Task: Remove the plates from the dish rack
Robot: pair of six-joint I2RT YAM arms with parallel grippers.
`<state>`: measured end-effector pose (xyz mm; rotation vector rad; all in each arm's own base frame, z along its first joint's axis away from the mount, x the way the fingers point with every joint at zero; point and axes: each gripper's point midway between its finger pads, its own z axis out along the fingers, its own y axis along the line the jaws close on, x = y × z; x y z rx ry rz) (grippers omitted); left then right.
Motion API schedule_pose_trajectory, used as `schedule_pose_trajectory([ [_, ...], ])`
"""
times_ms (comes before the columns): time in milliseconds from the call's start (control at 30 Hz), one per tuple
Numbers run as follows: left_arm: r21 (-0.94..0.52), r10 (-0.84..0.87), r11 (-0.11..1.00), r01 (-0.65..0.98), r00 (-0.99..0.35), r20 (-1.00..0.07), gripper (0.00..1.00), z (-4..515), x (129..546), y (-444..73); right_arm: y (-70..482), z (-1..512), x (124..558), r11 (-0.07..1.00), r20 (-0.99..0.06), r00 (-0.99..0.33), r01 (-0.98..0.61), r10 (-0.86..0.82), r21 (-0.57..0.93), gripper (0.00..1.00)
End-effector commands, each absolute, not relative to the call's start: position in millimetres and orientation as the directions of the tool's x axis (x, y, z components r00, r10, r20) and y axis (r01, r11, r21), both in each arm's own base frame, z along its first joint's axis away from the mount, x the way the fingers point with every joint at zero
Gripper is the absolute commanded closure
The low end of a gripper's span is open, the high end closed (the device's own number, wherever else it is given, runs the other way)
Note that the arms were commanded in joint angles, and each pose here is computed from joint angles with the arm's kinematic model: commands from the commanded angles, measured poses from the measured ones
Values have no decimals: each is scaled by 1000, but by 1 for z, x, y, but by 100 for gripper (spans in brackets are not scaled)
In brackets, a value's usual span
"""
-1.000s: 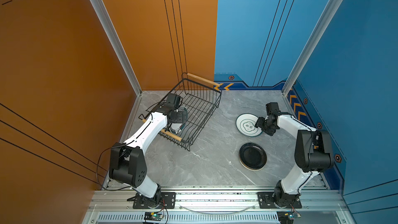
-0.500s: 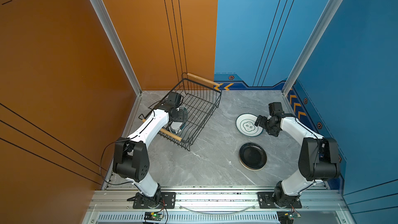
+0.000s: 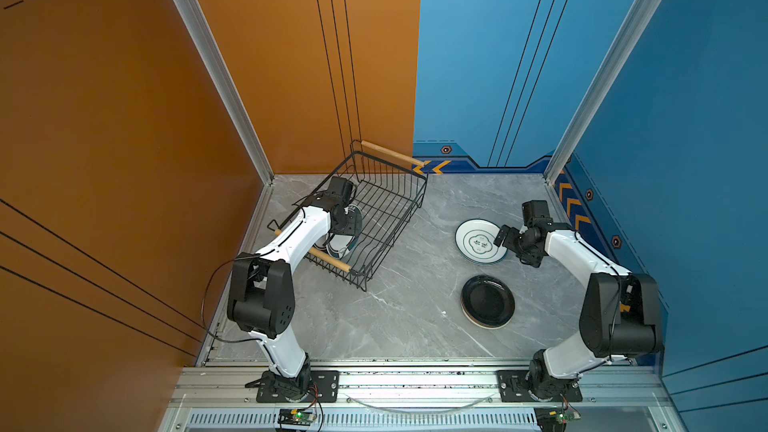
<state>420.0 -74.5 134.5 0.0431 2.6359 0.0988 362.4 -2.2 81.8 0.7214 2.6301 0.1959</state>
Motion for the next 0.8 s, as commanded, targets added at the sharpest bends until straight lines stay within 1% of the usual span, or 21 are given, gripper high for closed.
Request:
schedule_pose_trajectory([
  [0, 90, 50, 996, 7, -873, -486, 25, 137, 426, -70, -3, 81, 352, 861, -330, -796, 451, 507, 235, 0],
  [300, 109, 66, 994, 16, -877, -476, 55, 133, 425, -68, -4, 78, 348, 856, -325, -794, 449, 514, 255, 0],
  [467, 129, 85, 991, 29, -883, -462, 68, 130, 423, -65, -4, 80, 346, 855, -328, -793, 446, 514, 263, 0],
  [633, 137, 97, 990, 38, -886, -454, 78, 128, 421, -65, -4, 82, 345, 854, -331, -791, 442, 515, 273, 0],
  [767, 141, 105, 989, 45, -885, -454, 84, 129, 420, -64, -4, 83, 343, 853, -332, -789, 441, 516, 277, 0],
])
